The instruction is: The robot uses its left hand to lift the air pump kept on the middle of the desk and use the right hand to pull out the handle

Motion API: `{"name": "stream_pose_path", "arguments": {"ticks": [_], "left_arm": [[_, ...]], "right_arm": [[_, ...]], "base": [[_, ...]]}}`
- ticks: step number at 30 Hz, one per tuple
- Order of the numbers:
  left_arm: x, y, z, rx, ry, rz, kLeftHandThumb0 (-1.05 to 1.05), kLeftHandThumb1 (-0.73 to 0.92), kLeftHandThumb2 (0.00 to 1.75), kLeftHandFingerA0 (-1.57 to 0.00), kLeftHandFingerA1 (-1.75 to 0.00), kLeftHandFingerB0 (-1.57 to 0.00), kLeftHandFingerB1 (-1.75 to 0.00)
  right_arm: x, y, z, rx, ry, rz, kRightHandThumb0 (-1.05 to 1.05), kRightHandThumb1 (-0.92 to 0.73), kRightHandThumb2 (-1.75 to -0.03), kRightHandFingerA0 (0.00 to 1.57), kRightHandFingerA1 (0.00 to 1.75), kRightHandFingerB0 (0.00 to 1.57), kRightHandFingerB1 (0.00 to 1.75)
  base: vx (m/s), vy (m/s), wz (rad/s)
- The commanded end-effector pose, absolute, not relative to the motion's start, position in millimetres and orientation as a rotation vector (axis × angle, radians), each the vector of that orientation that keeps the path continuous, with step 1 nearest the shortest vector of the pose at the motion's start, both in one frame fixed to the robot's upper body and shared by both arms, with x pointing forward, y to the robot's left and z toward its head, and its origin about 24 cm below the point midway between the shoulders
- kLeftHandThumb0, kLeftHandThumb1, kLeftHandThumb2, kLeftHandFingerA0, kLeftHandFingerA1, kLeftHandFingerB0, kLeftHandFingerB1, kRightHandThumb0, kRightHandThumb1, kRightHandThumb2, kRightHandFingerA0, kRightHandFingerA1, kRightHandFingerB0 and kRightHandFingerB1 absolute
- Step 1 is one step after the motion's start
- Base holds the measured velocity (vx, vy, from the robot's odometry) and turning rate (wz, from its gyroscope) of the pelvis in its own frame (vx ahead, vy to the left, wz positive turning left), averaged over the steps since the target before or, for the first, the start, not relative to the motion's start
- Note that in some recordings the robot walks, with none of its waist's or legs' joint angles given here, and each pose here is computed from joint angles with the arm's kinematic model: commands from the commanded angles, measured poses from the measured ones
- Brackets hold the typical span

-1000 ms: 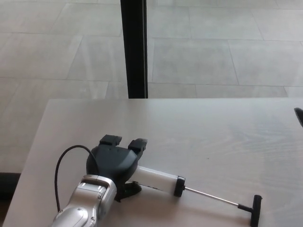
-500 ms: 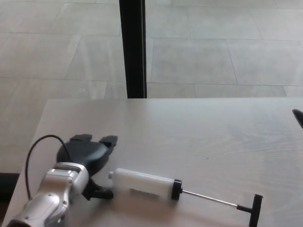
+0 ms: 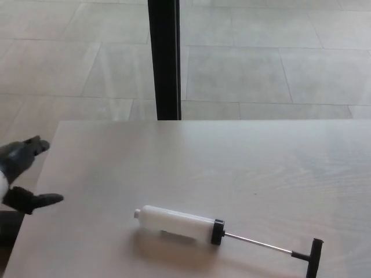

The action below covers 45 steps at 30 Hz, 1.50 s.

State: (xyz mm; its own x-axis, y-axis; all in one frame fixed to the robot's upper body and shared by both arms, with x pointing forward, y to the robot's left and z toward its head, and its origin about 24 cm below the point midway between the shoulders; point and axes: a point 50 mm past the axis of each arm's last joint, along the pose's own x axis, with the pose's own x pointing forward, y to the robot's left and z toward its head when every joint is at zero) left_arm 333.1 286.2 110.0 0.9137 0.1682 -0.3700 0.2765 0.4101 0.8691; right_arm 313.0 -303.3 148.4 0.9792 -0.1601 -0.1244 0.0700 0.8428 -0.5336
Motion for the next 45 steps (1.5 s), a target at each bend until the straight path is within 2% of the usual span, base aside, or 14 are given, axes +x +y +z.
{"name": "stream_pose_path", "arguments": {"ticks": [1, 2, 4, 14, 15, 19, 20, 30, 31, 35, 37, 38, 39, 45], "left_arm": [[152, 487, 143, -0.29, 0.001, 0.556, -0.85, 0.56, 1.03, 0.0, -0.47, -0.05, -0.34], [136, 494, 129, -0.309, 0.029, 0.634, -0.88, 0.76, 0.63, -0.02, -0.47, -0.02, -0.4], [108, 499, 108, -0.298, 0.092, 0.745, -0.82, 0.58, 1.07, 0.0, -0.51, 0.0, -0.39], [-6, 496, 35, -0.391, 0.249, 1.12, -0.84, 0.6, 1.04, -0.06, -0.59, 0.0, -0.46], [-12, 495, 30, -0.427, 0.245, 1.166, -0.83, 0.79, 0.64, -0.06, -0.59, -0.02, -0.49], [-38, 482, 1, -0.398, 0.424, 1.406, -0.83, 0.66, 1.04, -0.22, -0.66, -0.07, -0.53], [-46, 473, -11, -0.347, 0.562, 1.374, -0.78, 0.8, 0.64, -0.18, -0.53, -0.13, -0.41], [-55, 441, -47, -0.408, 0.763, 1.291, -0.75, 0.64, 1.02, -0.2, -0.58, -0.11, -0.5], [-50, 442, -47, -0.378, 0.766, 1.268, -0.78, 0.83, 0.65, -0.2, -0.52, -0.16, -0.45], [-40, 440, -50, -0.365, 0.743, 1.248, -0.73, 0.84, 0.65, -0.21, -0.54, -0.2, -0.46], [-49, 434, -54, -0.343, 0.817, 1.188, -0.75, 0.84, 0.65, -0.12, -0.47, -0.15, -0.43], [-54, 432, -55, -0.336, 0.838, 1.18, -0.38, 0.55, 1.13, -0.01, -0.52, 0.0, -0.51], [-56, 431, -56, -0.377, 0.802, 1.206, -0.72, 0.85, 0.63, -0.08, -0.48, -0.17, -0.49], [-53, 433, -56, -0.379, 0.792, 1.24, -0.67, 0.85, 0.64, -0.24, -0.48, -0.21, -0.44]], "right_arm": [[194, -481, 207, -0.434, 0.131, -0.767, -1.01, -0.65, -0.96, 0.0, 0.0, 0.0, 0.07], [182, -492, 206, -0.418, 0.121, -0.814, -1.02, -0.63, -0.95, 0.0, 0.0, 0.0, 0.05], [157, -509, 201, -0.407, 0.155, -0.897, -0.98, -0.63, -0.93, 0.0, 0.0, 0.0, 0.11], [49, -542, 159, -0.286, 0.257, -1.254, -1.03, -0.63, -0.86, 0.0, 0.0, 0.03, 0.13], [41, -542, 155, -0.274, 0.261, -1.287, -0.96, -0.65, -1.07, 0.02, 0.33, 0.08, 0.09], [5, -539, 124, -0.008, 0.133, -1.469, -0.85, -0.66, -1.09, 0.03, 0.47, 0.02, 0.25], [-1, -535, 112, 0.105, 0.078, -1.486, -0.8, -0.7, -1.09, 0.0, 0.35, 0.02, 0.21], [4, -519, 61, 0.222, 0.217, -1.536, -0.4, -0.43, -1.06, 0.01, 0.53, 0.0, 0.52], [8, -518, 60, 0.22, 0.223, -1.515, -0.86, -0.84, -0.66, 0.14, 0.55, 0.1, 0.36], [29, -515, 56, 0.229, 0.217, -1.437, -0.87, -0.71, -1.1, 0.01, 0.44, 0.09, 0.36], [38, -509, 45, 0.263, 0.237, -1.433, -0.8, -0.87, -0.66, 0.21, 0.54, 0.13, 0.34], [40, -506, 39, 0.273, 0.235, -1.424, -0.79, -0.67, -1.04, 0.17, 0.58, 0.06, 0.46], [41, -503, 35, 0.312, 0.224, -1.442, -0.81, -0.66, -1.03, 0.33, 0.71, 0.11, 0.47], [47, -486, 7, 0.361, 0.268, -1.35, -0.74, -0.86, -0.66, 0.06, 0.48, 0.11, 0.31]], "base": [[0.0, 0.0, 0.0], [0.0, 0.0, 0.0], [0.0, 0.0, 0.0], [0.0, 0.0, 0.0], [0.0, 0.0, 0.0], [0.0, 0.0, 0.0], [0.0, 0.0, 0.0], [0.0, 0.0, 0.0], [0.0, 0.0, 0.0], [0.0, 0.0, 0.0], [0.0, 0.0, 0.0], [0.0, 0.0, 0.0], [0.0, 0.0, 0.0], [0.0, 0.0, 0.0]]}}
